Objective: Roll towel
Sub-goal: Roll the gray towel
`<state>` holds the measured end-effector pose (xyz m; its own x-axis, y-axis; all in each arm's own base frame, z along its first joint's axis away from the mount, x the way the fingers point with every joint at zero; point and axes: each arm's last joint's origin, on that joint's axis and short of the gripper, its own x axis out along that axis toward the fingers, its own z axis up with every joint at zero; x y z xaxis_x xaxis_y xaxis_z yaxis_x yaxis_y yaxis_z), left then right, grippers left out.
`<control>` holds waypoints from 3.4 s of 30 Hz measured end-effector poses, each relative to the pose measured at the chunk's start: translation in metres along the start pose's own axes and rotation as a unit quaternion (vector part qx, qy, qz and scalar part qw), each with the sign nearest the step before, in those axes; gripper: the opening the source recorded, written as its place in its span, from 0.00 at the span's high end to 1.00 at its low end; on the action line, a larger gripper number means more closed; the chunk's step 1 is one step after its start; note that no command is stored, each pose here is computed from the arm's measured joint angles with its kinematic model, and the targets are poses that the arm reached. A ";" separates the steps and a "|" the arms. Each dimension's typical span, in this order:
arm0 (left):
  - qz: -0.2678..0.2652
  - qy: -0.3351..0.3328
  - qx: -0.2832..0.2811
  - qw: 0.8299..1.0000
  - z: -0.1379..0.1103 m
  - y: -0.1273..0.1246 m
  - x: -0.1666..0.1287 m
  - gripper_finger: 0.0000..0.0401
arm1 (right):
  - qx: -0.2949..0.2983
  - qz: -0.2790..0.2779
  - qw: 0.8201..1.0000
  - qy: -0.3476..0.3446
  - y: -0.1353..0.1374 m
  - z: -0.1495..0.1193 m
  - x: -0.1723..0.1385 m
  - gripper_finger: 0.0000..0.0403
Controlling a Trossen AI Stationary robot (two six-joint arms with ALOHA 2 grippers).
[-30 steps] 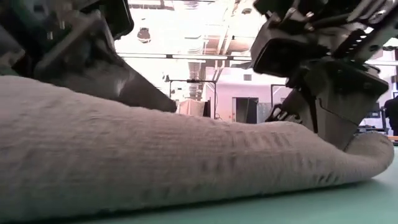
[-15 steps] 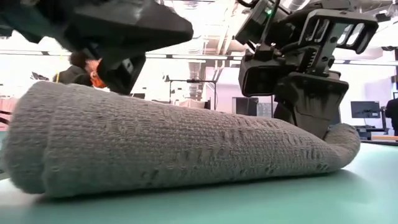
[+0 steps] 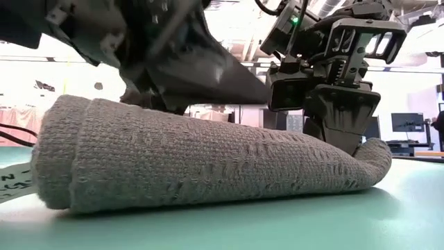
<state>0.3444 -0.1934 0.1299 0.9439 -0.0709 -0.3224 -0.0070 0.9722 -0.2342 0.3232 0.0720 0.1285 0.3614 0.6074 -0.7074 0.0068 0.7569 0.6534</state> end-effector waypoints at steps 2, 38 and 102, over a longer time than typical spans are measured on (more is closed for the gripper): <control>0.001 0.012 0.000 1.000 -0.002 0.001 0.006 1.00 | 0.000 0.000 1.000 -0.001 0.000 0.000 0.000 0.86; 0.018 0.107 -0.052 0.993 -0.043 0.013 0.011 1.00 | -0.385 -0.276 0.877 -0.085 0.102 -0.062 0.004 0.49; -0.007 -0.030 -0.002 1.000 -0.001 0.003 -0.034 1.00 | 0.086 0.037 0.993 0.068 0.034 -0.033 0.032 0.90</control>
<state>0.3120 -0.1883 0.1394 0.9620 -0.0714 -0.2636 0.0057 0.9703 -0.2420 0.3044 0.1246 0.1191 0.2382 0.6955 -0.6779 0.1478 0.6639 0.7331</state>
